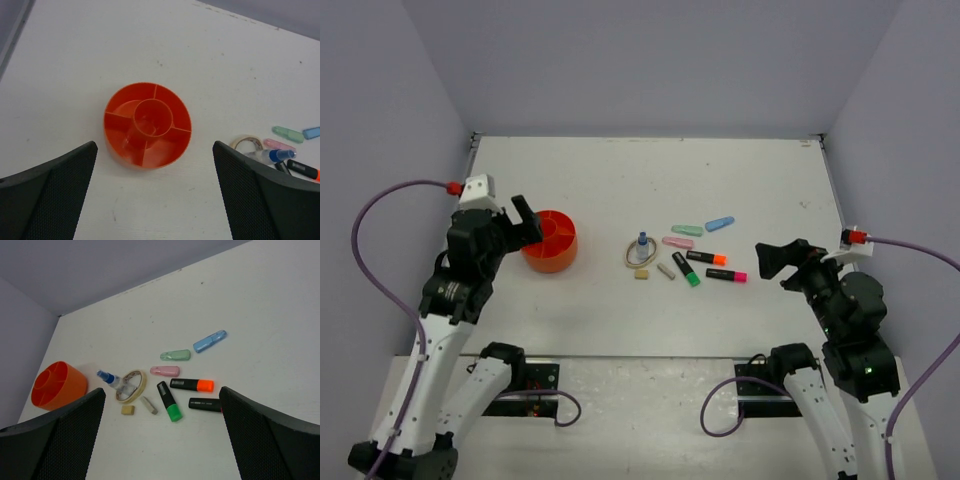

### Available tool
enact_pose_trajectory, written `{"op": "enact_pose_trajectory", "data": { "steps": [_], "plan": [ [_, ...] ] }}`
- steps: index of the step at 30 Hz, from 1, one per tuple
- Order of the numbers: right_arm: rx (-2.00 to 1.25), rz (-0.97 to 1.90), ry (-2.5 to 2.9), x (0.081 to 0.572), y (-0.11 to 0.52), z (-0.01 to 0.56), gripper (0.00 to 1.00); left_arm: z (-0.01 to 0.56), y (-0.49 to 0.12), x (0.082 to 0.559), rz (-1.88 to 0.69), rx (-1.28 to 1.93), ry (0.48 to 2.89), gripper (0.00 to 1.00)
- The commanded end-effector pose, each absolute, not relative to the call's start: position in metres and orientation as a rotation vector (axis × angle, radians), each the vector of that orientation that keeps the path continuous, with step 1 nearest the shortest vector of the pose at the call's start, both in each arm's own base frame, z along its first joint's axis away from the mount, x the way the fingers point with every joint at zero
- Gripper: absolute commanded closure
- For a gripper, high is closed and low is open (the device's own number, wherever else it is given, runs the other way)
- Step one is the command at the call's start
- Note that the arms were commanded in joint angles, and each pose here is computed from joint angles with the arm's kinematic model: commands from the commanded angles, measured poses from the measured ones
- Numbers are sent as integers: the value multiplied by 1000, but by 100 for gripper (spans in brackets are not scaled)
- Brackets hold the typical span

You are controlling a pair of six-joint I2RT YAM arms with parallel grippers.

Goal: Sort the stationery into containers
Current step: Pick up the stationery from the center of the board.

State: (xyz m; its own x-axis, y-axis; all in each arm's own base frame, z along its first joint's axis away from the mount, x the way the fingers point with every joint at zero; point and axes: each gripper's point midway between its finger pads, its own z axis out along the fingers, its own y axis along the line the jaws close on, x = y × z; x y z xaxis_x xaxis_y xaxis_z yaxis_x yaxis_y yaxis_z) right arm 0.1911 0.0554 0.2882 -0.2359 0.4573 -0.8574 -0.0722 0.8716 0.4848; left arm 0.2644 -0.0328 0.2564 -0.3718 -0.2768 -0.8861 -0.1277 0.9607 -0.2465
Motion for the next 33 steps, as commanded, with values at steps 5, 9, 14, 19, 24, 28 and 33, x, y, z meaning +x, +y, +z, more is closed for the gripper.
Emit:
{"op": "enact_pose_trajectory", "data": {
  "steps": [5,9,14,19,24,28,33],
  "plan": [
    [243,545,1818,186,66,282,1,248,-182,304,-258,21,2079,0],
    [228,559,1824,182,69,283,1,223,-240,314,-291,146,2139,0],
    [210,573,1817,179,71,285,1,187,-289,323,-281,277,2203,2],
    [201,581,1825,180,73,281,1,153,-301,333,-222,311,2266,15],
    [200,578,1823,181,73,280,1,134,-294,330,-176,301,2301,29],
    [198,590,1831,184,75,277,1,124,-293,331,-154,302,2306,43],
    [194,592,1834,183,76,275,1,113,-297,332,-155,299,2329,52]
  ]
}}
